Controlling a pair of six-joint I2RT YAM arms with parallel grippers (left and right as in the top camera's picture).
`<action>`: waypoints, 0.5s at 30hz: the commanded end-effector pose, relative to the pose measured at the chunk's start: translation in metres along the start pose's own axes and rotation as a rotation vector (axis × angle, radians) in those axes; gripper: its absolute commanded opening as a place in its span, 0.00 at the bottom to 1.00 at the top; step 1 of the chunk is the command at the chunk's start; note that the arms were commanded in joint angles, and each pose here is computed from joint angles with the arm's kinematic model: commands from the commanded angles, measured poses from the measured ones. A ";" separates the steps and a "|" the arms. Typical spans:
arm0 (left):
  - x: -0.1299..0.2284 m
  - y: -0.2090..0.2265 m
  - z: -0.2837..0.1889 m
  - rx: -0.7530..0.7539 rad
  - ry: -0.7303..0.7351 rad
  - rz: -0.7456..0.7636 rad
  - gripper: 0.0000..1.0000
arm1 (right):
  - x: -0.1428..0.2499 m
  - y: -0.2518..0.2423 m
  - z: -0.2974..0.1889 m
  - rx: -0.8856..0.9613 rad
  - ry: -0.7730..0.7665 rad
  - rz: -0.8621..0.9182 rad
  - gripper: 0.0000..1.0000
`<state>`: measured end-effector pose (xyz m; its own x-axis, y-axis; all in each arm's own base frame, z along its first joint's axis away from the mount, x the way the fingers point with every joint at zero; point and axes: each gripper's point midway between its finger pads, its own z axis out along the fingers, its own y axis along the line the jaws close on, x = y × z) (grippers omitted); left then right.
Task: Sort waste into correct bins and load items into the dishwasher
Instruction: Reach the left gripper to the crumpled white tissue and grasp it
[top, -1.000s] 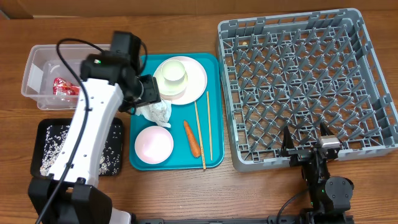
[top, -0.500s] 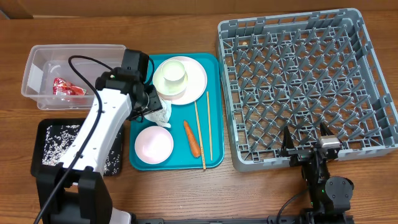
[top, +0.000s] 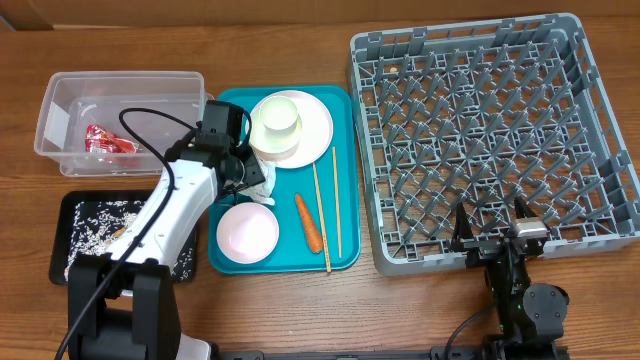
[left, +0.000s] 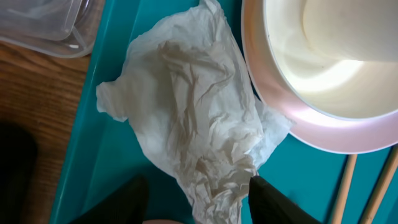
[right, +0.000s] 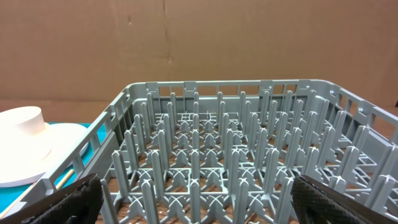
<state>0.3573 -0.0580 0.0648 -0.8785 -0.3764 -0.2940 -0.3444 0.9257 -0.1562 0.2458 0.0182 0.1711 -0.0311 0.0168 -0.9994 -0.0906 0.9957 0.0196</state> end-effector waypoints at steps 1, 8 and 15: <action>0.001 0.006 0.010 -0.025 -0.018 -0.005 0.53 | 0.001 0.000 0.000 0.001 -0.007 -0.001 1.00; -0.002 0.011 0.026 -0.061 -0.030 -0.005 0.50 | 0.001 0.000 0.000 0.001 -0.007 -0.001 1.00; 0.002 0.013 0.041 -0.077 -0.004 -0.003 0.33 | 0.001 0.000 0.000 0.001 -0.007 -0.001 1.00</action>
<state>0.3670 -0.0517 0.0322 -0.8755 -0.3762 -0.3032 -0.3595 0.9265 -0.1114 0.2458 0.0182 0.1711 -0.0307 0.0165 -0.9994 -0.0907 0.9957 0.0192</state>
